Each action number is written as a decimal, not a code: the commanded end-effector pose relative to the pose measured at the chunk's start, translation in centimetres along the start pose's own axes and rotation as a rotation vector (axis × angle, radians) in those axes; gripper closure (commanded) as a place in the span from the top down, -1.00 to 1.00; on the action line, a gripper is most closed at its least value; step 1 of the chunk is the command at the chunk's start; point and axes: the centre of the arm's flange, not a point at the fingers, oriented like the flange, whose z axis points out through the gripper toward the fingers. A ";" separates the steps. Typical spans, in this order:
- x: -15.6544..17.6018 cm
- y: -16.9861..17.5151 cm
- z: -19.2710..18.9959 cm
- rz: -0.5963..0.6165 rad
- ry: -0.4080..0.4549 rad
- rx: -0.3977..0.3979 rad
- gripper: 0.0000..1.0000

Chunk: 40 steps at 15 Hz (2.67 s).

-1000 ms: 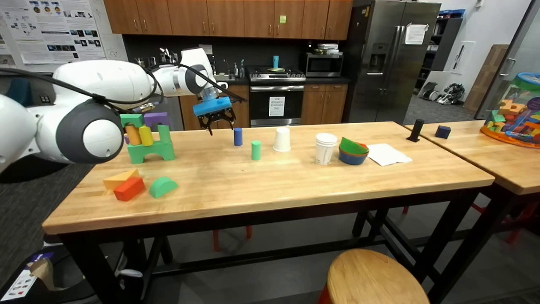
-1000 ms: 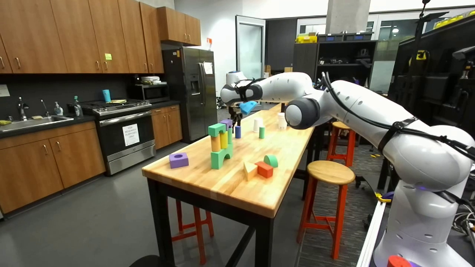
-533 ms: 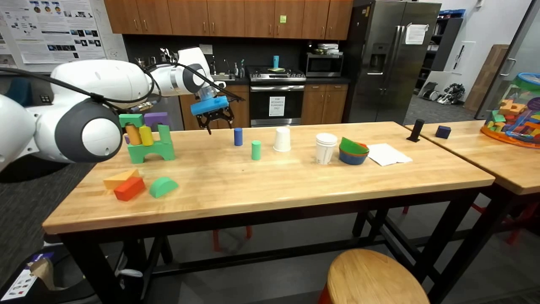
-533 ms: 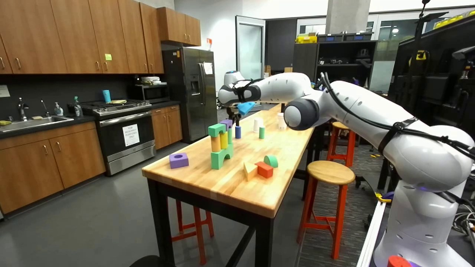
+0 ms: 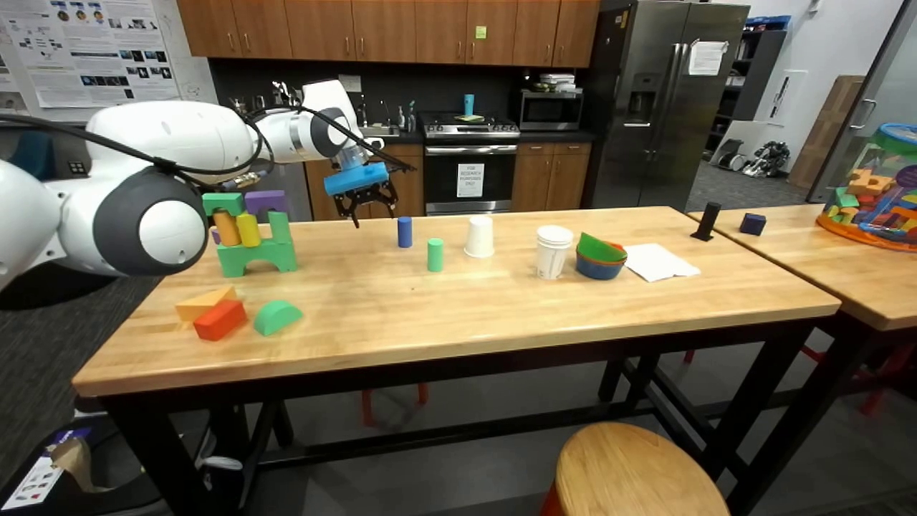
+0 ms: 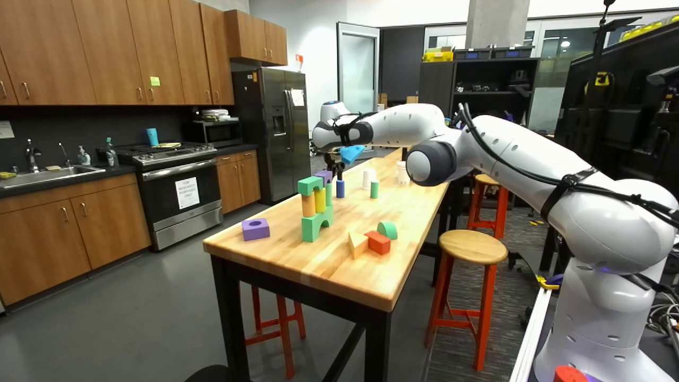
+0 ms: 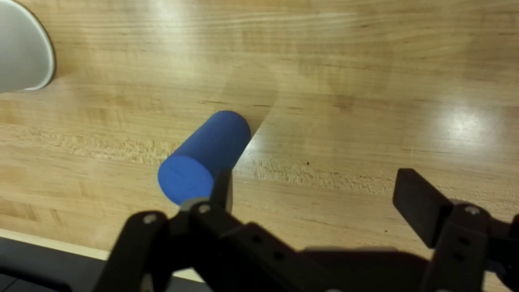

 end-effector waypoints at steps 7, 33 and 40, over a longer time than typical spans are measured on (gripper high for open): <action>0.0 0.0 0.0 0.000 0.000 0.000 1.00; 3.0 3.3 0.6 0.084 0.046 -0.126 1.00; 4.1 4.3 1.8 0.062 0.018 -0.142 1.00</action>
